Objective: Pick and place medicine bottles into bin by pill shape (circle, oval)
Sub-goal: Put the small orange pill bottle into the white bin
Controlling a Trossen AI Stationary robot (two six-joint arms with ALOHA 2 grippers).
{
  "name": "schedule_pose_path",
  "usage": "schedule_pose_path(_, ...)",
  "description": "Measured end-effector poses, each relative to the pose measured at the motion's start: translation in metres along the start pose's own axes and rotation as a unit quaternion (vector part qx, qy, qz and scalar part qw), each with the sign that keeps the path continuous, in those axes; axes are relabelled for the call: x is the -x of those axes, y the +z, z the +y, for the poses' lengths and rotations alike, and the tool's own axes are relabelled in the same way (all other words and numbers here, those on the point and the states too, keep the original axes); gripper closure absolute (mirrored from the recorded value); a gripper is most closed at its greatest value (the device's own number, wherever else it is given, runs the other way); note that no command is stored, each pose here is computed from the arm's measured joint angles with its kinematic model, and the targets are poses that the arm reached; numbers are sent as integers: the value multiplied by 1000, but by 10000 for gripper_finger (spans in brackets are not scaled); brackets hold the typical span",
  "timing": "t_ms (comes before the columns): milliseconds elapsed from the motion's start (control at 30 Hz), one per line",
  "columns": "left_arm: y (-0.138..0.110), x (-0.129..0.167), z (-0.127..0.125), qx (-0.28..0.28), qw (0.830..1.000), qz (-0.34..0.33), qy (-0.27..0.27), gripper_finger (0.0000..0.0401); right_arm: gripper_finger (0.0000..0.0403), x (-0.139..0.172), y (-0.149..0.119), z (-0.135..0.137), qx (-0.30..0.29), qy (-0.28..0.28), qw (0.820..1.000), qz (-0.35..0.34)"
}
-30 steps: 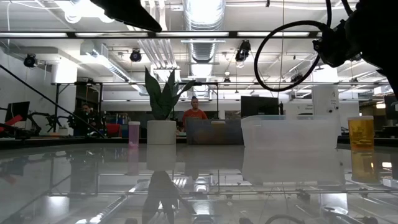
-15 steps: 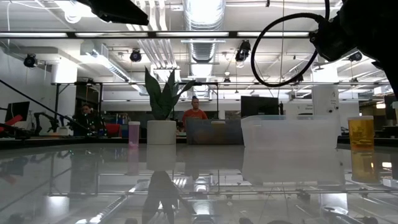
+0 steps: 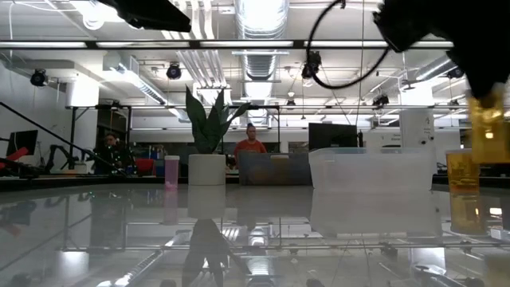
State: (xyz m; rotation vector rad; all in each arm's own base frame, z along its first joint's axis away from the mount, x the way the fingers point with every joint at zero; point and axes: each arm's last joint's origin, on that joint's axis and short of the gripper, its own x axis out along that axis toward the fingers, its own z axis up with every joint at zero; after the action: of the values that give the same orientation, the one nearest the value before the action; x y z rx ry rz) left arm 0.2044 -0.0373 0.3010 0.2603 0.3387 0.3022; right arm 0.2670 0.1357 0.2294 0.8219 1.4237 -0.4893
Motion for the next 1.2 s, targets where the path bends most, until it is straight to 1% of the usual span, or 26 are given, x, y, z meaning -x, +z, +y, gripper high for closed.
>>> schedule_pose_path(100,0,0,0,0,1000,0,0,161,289,13,12,3,16,13,1000,-13)
schedule_pose_path(200,0,0,0,2,1000,-3,0,161,289,28,28,6,48,33,998,-26)
schedule_pose_path(300,1,0,0,0,1000,-7,1,161,289,44,47,4,81,41,995,-42)
schedule_pose_path(500,0,0,0,-4,1000,-7,1,161,289,68,85,-16,139,29,988,-61)
schedule_pose_path(600,0,-1,0,-5,1000,-6,1,161,289,72,100,-31,156,17,986,-50)
schedule_pose_path(933,0,-1,0,-10,1000,-5,1,161,289,81,145,-87,155,3,986,-54)
schedule_pose_path(1200,-1,-1,0,-11,1000,-5,1,161,289,73,168,-134,126,-18,991,-40)
